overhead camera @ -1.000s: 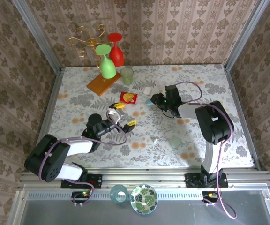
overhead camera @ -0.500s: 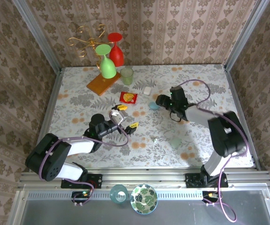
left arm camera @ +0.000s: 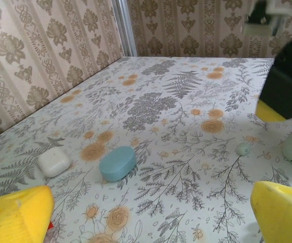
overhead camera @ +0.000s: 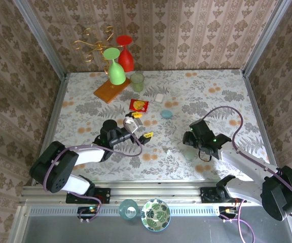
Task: Insert the wireless bluetooth earbuds into the charging case
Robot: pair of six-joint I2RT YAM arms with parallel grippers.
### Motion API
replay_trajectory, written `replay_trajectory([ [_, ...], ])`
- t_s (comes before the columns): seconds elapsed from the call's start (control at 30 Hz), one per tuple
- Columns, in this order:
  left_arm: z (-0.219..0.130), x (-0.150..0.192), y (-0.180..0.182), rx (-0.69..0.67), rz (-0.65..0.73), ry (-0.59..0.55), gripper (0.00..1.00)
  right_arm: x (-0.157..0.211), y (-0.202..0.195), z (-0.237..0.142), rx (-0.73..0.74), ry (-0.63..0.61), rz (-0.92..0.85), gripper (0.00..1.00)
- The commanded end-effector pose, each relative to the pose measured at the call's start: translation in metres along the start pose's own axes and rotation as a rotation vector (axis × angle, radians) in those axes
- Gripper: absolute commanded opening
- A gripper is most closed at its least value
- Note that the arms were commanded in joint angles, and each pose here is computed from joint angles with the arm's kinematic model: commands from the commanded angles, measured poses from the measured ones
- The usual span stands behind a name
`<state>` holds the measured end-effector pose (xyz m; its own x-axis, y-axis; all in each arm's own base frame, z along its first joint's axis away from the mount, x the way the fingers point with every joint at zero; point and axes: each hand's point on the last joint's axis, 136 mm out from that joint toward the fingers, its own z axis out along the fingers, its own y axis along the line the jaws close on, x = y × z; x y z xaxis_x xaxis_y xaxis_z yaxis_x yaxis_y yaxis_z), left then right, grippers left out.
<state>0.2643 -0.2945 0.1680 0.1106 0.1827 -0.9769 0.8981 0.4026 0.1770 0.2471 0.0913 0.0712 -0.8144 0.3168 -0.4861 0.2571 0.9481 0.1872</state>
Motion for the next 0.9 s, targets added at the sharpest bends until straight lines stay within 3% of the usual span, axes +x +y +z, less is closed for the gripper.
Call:
replay_trajectory([
  [0.0,0.008,-0.006,-0.007,0.038,0.049,-0.001,1.00,0.036,-0.025,0.001,0.093,0.126,0.094,0.75],
  [0.53,0.009,-0.004,-0.012,0.041,0.058,0.013,1.00,0.070,-0.002,0.024,0.053,0.312,0.396,0.53],
  [0.87,0.013,-0.007,-0.013,0.051,0.059,0.005,1.00,0.063,-0.003,0.023,0.053,0.286,0.414,0.40],
])
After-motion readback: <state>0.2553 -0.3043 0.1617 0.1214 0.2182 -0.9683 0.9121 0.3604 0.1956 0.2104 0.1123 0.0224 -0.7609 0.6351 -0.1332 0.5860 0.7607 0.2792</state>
